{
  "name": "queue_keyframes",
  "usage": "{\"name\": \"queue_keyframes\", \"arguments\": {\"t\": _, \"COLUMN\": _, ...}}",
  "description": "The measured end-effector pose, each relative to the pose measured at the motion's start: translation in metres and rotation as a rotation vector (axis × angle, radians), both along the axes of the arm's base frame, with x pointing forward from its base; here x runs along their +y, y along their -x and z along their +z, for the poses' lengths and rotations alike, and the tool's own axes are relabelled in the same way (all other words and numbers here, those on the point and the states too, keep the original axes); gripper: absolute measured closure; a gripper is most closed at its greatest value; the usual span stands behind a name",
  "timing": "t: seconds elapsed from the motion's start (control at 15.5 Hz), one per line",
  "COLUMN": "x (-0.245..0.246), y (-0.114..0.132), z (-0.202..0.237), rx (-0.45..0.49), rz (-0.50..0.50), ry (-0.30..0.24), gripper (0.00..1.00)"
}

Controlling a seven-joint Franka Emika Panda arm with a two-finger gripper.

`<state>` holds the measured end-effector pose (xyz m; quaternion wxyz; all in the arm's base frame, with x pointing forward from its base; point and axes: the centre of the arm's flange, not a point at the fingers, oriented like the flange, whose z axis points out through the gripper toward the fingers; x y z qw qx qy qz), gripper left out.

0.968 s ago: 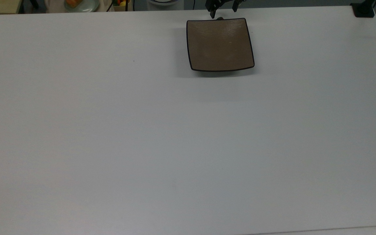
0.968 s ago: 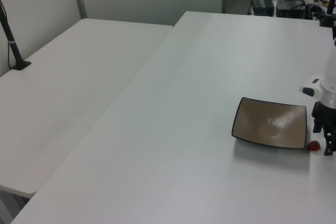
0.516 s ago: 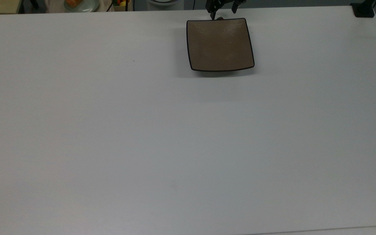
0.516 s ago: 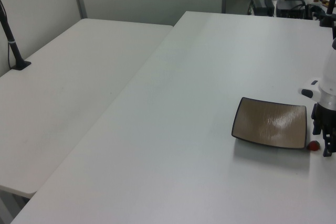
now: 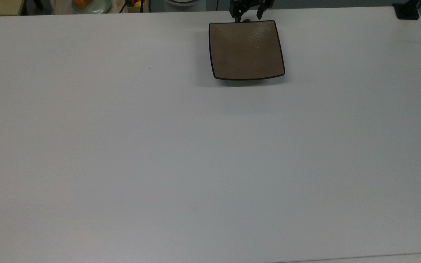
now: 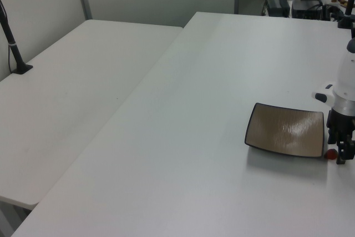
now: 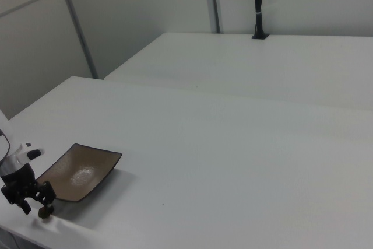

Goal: Strawberries on a ceramic plate
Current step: 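Close the gripper fingers around the red strawberry, then lift the held strawberry up off the table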

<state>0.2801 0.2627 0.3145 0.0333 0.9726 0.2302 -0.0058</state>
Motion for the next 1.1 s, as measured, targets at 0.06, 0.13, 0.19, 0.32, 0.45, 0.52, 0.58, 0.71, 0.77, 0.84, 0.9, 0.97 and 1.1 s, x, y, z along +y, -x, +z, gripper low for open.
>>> {"name": "queue_keyframes", "arguments": {"t": 0.06, "x": -0.0001, "y": -0.0001, "z": -0.0006, "rx": 0.001, "rz": 0.000, "ry": 0.001, "gripper": 0.20}}
{"name": "queue_keyframes", "arguments": {"t": 0.13, "x": -0.0002, "y": 0.0000, "z": -0.0011, "rx": 0.003, "rz": 0.000, "ry": 0.001, "gripper": 0.21}}
{"name": "queue_keyframes", "arguments": {"t": 0.19, "x": -0.0002, "y": 0.0000, "z": -0.0021, "rx": 0.006, "rz": 0.000, "ry": 0.002, "gripper": 0.22}}
{"name": "queue_keyframes", "arguments": {"t": 0.32, "x": -0.0006, "y": 0.0002, "z": -0.0047, "rx": 0.013, "rz": 0.004, "ry": 0.005, "gripper": 0.26}}
{"name": "queue_keyframes", "arguments": {"t": 0.45, "x": -0.0011, "y": -0.0001, "z": -0.0068, "rx": 0.019, "rz": 0.013, "ry": 0.007, "gripper": 0.41}}
{"name": "queue_keyframes", "arguments": {"t": 0.52, "x": -0.0013, "y": -0.0002, "z": -0.0073, "rx": 0.021, "rz": 0.016, "ry": 0.007, "gripper": 0.41}}
{"name": "queue_keyframes", "arguments": {"t": 0.58, "x": -0.0016, "y": -0.0004, "z": -0.0075, "rx": 0.021, "rz": 0.016, "ry": 0.007, "gripper": 0.44}}
{"name": "queue_keyframes", "arguments": {"t": 0.71, "x": -0.0026, "y": -0.0015, "z": -0.0075, "rx": 0.021, "rz": 0.014, "ry": 0.007, "gripper": 0.47}}
{"name": "queue_keyframes", "arguments": {"t": 0.77, "x": -0.0037, "y": -0.0025, "z": -0.0075, "rx": 0.021, "rz": 0.015, "ry": 0.007, "gripper": 0.47}}
{"name": "queue_keyframes", "arguments": {"t": 0.84, "x": -0.0045, "y": -0.0032, "z": -0.0075, "rx": 0.022, "rz": 0.018, "ry": 0.007, "gripper": 0.48}}
{"name": "queue_keyframes", "arguments": {"t": 0.9, "x": -0.0048, "y": -0.0035, "z": -0.0074, "rx": 0.022, "rz": 0.019, "ry": 0.007, "gripper": 0.48}}
{"name": "queue_keyframes", "arguments": {"t": 0.97, "x": -0.0048, "y": -0.0035, "z": -0.0074, "rx": 0.022, "rz": 0.019, "ry": 0.007, "gripper": 0.49}}
{"name": "queue_keyframes", "arguments": {"t": 1.1, "x": -0.0048, "y": -0.0035, "z": -0.0074, "rx": 0.022, "rz": 0.022, "ry": 0.007, "gripper": 0.52}}
